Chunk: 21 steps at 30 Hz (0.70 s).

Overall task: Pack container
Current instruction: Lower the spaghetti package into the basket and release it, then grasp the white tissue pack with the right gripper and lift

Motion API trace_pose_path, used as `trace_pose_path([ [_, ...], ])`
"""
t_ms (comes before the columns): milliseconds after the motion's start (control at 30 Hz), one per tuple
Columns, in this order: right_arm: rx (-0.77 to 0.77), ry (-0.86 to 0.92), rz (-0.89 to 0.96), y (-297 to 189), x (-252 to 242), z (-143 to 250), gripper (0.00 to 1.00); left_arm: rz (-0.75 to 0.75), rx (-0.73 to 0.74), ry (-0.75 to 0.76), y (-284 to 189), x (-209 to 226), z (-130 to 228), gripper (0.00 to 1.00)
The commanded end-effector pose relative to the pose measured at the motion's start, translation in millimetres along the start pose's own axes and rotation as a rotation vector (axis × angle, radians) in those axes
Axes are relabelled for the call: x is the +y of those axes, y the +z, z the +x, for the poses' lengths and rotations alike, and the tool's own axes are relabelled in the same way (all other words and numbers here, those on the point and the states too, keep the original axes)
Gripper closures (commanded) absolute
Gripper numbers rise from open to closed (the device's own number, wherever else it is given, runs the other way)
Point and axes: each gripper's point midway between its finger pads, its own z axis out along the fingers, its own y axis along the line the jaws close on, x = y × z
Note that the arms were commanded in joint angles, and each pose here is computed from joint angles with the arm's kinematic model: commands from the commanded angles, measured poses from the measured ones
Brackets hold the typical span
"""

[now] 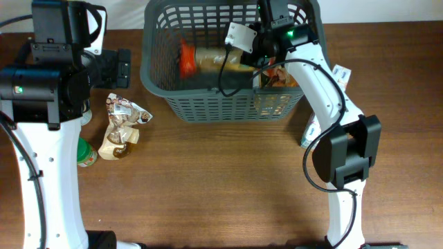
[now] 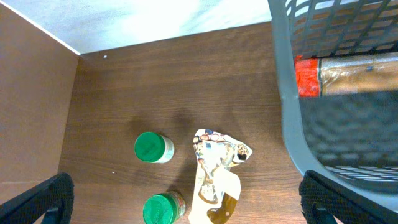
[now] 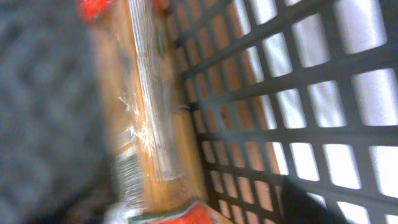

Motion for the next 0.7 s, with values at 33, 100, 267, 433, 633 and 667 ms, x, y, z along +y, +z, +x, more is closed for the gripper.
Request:
trace_pose_path([
  [33,-0.030,0.211,0.106,-35.3,-28.0,-18.5,0.01,-0.009,0.001,-0.012,0.6,2.3,0.1,0.01],
  [100,-0.063,0.343,0.132,-59.5,-38.1,-27.4,0.01,-0.009,0.001,-0.012,0.6,2.3,0.1,0.01],
  [267,-0.137,0.673,0.197,-148.6,-61.2,-37.7,0.01,-0.009,0.001,-0.012,0.6,2.3,0.1,0.01],
  [433,-0.127,1.051,0.307,-258.2,-79.6,22.4,0.01,-0.009,0.001,-0.012,0.6,2.3,0.1,0.01],
  [633,0.037,1.572,0.390,-313.2,-66.7,155.2,0.01,-0.009,0.001,-0.012,0.6,2.3,0.1,0.01],
  [667,0.095,1.655,0.390,-315.2,-58.0,180.3,0.01,-0.009,0.001,-0.012,0.6,2.3,0.1,0.01],
])
